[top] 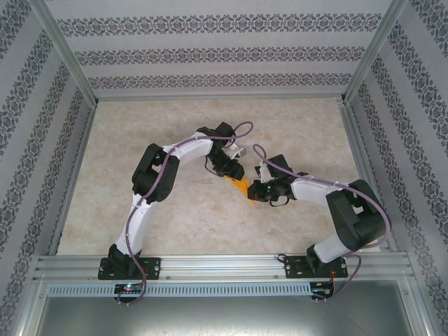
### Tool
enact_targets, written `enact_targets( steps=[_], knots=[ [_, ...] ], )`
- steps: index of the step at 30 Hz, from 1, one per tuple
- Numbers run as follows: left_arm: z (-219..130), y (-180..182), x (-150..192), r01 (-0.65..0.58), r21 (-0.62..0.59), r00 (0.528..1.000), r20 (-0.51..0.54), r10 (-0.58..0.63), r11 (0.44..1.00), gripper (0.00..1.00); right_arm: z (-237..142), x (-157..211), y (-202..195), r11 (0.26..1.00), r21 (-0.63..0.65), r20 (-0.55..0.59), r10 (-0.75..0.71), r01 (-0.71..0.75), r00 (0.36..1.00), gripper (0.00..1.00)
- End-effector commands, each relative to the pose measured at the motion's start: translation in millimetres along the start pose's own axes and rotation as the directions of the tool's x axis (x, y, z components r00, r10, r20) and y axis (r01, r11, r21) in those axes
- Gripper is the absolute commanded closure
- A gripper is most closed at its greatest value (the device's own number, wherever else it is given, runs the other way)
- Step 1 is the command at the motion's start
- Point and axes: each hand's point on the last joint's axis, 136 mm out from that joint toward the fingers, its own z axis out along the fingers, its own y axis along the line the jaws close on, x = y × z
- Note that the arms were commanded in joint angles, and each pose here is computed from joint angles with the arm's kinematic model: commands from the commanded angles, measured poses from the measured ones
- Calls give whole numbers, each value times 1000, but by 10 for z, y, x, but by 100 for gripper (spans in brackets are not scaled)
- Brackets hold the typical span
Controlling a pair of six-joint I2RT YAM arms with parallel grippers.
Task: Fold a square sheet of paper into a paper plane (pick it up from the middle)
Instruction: Fold the wing for the fifth time at the center of the table.
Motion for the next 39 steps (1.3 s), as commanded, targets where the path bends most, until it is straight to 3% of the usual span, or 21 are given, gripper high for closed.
enact_targets(
  steps=[1,21,39],
  knots=[
    [203,485,195,40,-124,996,-78,-50,991,60,34,-68,43,1000,-23,11,-10,10,1000,94],
    [221,498,158,36,-127,995,-93,-48,991,59,47,107,-151,999,-23,-8,48,-49,999,96],
    [239,549,192,33,-146,992,-120,-51,989,59,44,467,-371,982,64,-65,182,-178,981,96]
  ],
)
